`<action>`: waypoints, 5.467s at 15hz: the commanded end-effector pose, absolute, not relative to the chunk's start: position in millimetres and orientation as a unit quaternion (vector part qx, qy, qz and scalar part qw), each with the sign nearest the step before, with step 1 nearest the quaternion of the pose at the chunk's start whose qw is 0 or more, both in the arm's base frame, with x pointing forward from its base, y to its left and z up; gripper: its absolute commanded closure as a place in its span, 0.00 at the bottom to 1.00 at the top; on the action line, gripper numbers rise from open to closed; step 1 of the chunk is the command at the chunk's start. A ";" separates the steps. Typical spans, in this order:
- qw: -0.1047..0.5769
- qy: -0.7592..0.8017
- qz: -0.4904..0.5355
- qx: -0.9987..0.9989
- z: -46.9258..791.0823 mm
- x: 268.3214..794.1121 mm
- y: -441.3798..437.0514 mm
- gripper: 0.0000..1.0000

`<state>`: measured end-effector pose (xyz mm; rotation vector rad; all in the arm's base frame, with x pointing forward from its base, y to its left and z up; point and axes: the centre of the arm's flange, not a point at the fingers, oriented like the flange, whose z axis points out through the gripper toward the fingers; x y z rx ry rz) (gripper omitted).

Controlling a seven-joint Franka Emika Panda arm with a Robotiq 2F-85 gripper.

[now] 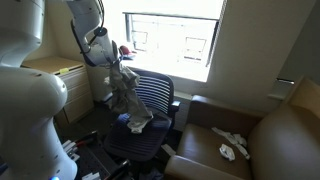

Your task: Hang the brown clothing on the armrest of the black chair

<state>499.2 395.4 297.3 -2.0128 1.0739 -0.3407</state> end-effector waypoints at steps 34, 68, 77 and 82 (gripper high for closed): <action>0.532 0.060 0.101 -0.839 247.7 409.1 420.9 0.99; 0.596 -0.027 -0.289 -0.749 329.4 500.9 355.8 0.99; 0.458 -0.079 -0.491 -0.737 339.3 567.4 239.1 0.99; 0.375 -0.104 -0.564 -0.728 348.5 601.8 216.6 0.99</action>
